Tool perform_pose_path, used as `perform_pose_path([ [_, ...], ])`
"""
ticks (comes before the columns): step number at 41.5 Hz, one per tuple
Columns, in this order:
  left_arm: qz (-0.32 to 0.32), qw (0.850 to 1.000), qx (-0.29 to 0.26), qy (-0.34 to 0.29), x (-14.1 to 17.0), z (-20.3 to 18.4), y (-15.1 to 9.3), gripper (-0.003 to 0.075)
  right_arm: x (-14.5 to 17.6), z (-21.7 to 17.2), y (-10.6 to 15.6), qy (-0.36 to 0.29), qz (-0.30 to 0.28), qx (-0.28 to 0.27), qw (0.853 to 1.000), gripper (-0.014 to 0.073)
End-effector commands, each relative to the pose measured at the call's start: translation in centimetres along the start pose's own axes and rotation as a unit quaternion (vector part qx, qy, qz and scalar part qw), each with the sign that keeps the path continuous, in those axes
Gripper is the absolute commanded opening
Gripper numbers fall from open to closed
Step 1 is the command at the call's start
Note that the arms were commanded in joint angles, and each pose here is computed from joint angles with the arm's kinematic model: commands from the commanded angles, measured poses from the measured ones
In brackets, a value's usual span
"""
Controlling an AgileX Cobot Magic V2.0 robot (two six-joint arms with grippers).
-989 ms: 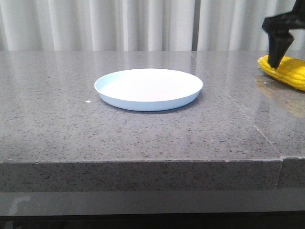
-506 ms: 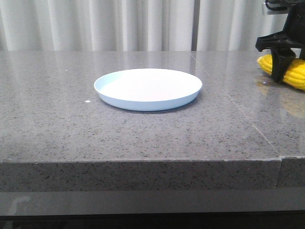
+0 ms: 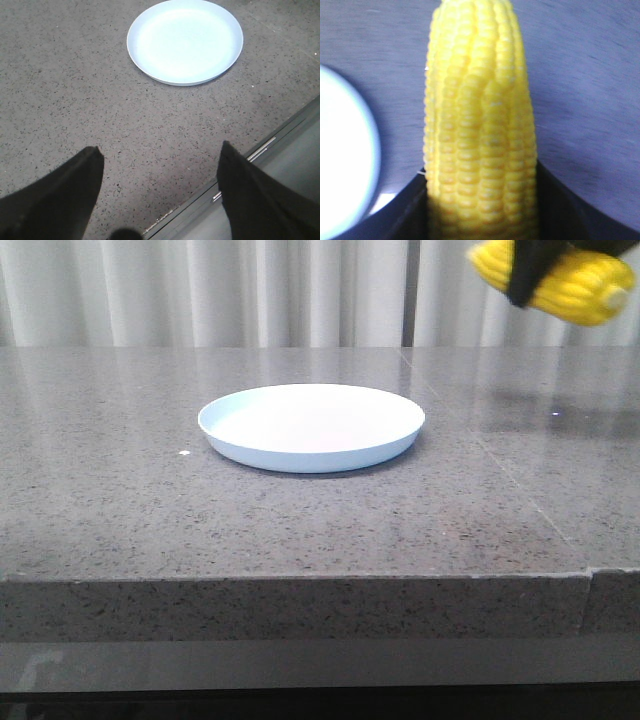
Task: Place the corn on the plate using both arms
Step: 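Lift the corn cob with the right gripper and carry it over the plate, then lower the corn onto the plate and open the right gripper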
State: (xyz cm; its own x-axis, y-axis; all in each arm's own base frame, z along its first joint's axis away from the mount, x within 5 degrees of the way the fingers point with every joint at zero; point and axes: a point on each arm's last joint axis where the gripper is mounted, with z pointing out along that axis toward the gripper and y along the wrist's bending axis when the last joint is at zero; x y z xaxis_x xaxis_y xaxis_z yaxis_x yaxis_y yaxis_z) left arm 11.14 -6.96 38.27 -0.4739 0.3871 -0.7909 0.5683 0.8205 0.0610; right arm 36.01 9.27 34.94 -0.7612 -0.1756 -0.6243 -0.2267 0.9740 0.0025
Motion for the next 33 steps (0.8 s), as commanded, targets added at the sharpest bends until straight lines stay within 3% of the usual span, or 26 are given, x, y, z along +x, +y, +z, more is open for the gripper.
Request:
perform_pose_path([
  [1,-0.006,0.999,0.003,-0.048,-1.2,-0.5,-0.1,0.0473,-1.2,-3.6,2.9,-0.069,-0.017,-0.045,0.996,0.0258],
  [12,-0.006,0.999,0.003,-0.049,-1.2,-0.6,-0.1,0.0473,-1.0,-2.0,9.1,-0.073,-0.023,-0.141,0.987,0.0258],
  [23,-0.006,0.999,0.003,-0.049,-1.2,-0.6,-0.1,0.0473,-0.4,2.3,11.3,-0.044,-0.013,-0.163,0.985,0.0262],
  [26,-0.006,0.999,0.003,-0.049,-1.2,-0.6,-0.1,0.0473,-0.2,3.6,11.5,-0.031,-0.013,-0.161,0.986,0.0307],
  [33,-0.006,0.999,0.003,-0.049,-1.2,-0.6,-0.1,0.0473,0.2,5.4,11.7,-0.014,-0.012,-0.157,0.987,0.0536],
])
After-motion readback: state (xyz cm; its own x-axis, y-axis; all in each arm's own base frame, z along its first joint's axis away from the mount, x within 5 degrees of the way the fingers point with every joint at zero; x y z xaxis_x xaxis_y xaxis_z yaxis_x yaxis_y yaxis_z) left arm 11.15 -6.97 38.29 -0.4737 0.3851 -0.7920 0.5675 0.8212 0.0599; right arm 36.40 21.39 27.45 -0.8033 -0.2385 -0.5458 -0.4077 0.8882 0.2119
